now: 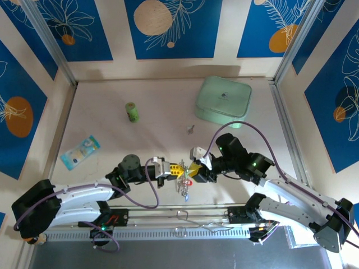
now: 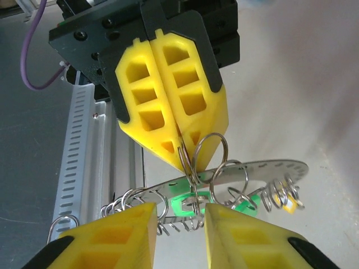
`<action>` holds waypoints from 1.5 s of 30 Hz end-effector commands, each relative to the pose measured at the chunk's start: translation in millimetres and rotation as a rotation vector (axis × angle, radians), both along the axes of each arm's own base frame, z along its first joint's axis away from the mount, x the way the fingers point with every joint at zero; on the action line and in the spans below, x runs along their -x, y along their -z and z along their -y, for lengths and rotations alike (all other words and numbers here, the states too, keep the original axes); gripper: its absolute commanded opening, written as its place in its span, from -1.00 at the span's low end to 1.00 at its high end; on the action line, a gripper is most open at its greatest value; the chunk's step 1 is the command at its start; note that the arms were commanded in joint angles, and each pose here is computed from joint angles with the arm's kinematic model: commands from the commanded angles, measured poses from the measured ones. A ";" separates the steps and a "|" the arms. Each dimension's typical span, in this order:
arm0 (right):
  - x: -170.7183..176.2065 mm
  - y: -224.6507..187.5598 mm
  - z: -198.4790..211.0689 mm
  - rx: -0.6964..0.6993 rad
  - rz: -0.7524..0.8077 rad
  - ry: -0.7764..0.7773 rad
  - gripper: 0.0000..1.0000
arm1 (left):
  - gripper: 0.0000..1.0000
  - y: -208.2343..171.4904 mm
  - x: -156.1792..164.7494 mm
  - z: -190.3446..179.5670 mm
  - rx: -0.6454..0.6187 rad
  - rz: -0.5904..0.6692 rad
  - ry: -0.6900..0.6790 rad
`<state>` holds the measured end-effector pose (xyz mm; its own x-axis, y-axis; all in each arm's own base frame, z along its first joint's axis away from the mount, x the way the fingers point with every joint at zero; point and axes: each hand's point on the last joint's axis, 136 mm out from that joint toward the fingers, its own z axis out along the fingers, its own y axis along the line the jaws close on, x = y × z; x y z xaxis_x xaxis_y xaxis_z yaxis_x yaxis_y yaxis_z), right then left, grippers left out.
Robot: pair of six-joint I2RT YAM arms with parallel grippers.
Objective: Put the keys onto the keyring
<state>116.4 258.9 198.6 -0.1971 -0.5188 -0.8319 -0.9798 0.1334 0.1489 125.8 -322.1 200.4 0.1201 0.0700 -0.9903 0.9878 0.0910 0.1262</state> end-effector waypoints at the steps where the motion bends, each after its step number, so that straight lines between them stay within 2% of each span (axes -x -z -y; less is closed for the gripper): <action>1: 3.8 -2.7 -2.3 -0.025 -0.025 -0.016 -0.56 | -1.00 -19.1 7.7 0.7 0.072 0.044 0.039; 7: 2.4 2.6 -0.8 -0.008 -0.029 -0.011 -0.95 | -1.00 -21.8 9.8 0.8 0.082 0.047 0.051; 14: 1.7 16.8 -3.8 0.039 -0.082 -0.022 -1.00 | -1.00 -34.0 16.5 4.2 0.122 0.055 0.104; 16: 2.4 15.7 -4.4 0.034 -0.085 -0.026 -0.90 | -1.00 -33.8 16.0 4.8 0.122 0.061 0.103; 20: 3.5 10.5 1.0 0.011 -0.050 -0.015 -0.57 | -1.00 -28.7 14.0 4.3 0.108 0.061 0.089; 22: 6.4 10.4 4.3 -0.001 -0.032 -0.020 -0.49 | -1.00 -26.4 14.0 4.5 0.102 0.057 0.090; 26: 9.5 8.7 4.3 -0.027 -0.007 -0.031 -0.45 | -1.00 -27.2 14.8 4.9 0.108 0.052 0.096; 30: 2.1 -0.3 1.9 -0.062 0.086 -0.007 -0.45 | -1.00 -26.8 15.7 6.0 0.102 0.046 0.106; 35: 10.2 -12.4 -1.9 -0.118 0.162 -0.064 -0.53 | -1.00 -26.6 15.7 6.5 0.105 0.042 0.109; 45: 9.9 -10.1 -10.6 -0.092 0.214 -0.089 -0.54 | -1.00 -25.7 16.0 6.9 0.106 0.040 0.111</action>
